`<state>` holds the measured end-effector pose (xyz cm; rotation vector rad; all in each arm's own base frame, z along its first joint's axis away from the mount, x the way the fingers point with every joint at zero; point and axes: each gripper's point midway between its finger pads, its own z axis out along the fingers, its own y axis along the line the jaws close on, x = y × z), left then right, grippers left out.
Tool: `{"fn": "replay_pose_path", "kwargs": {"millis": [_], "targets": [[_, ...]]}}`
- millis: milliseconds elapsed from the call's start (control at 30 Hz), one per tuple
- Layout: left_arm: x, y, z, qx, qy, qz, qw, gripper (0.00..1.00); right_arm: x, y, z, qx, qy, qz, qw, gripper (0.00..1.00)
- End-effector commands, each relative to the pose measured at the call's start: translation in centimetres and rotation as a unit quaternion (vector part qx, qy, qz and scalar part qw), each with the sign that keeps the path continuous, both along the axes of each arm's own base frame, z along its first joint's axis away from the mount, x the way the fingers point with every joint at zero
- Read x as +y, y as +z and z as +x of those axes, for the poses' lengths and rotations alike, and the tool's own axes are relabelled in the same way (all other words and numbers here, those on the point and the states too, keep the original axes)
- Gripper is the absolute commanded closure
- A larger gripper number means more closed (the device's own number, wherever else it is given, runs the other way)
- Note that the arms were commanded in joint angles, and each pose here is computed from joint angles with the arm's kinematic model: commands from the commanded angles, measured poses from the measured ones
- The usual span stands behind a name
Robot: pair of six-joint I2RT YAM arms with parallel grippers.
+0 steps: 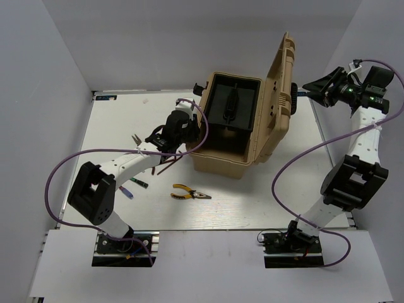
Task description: Sort the tools into containers
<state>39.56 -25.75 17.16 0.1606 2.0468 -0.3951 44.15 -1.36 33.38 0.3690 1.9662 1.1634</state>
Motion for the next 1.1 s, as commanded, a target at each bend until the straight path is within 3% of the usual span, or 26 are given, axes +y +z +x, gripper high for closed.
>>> {"fn": "replay_pose_path", "kwargs": {"millis": [0, 33, 67, 133, 167, 333, 500, 867, 1067], "targets": [[3.6, -4.9, -2.5, 0.078, 0.022, 0.075, 0.994, 0.85, 0.6, 3.0, -2.2, -0.060, 0.012, -0.062, 0.996, 0.49], [3.6, -4.9, -2.5, 0.078, 0.022, 0.075, 0.994, 0.85, 0.7, 3.3, -2.5, -0.073, 0.017, -0.072, 0.995, 0.67], [3.4, -5.3, -2.6, 0.083, 0.018, 0.075, 0.994, 0.85, 0.9, 4.1, -3.1, -0.093, 0.021, -0.085, 0.992, 0.78], [3.3, -4.9, -2.4, 0.080, 0.018, 0.073, 0.994, 0.85, 1.0, 5.0, -4.0, -0.126, 0.019, -0.123, 0.984, 0.97], [3.3, -5.3, -2.4, 0.083, 0.018, 0.075, 0.994, 0.85, 1.1, 6.6, -5.2, -0.149, 0.000, -0.150, 0.977, 1.00], [2.9, -4.5, -2.1, 0.077, 0.015, 0.068, 0.995, 0.88, 1.9, 9.5, -8.1, -0.210, -0.002, -0.206, 0.956, 1.00], [2.2, -5.0, -2.5, 0.084, 0.000, 0.066, 0.994, 0.89, 3.6, 10.7, -11.0, -0.244, 0.023, -0.217, 0.945, 1.00], [0.6, -3.8, -4.1, 0.087, -0.025, 0.033, 0.995, 0.98, 4.8, 10.9, -13.5, -0.256, 0.028, -0.221, 0.941, 1.00], [-1.7, -3.1, -3.8, 0.109, -0.009, -0.017, 0.994, 1.00, 5.1, 11.6, -14.2, -0.263, 0.024, -0.219, 0.939, 1.00]]}}
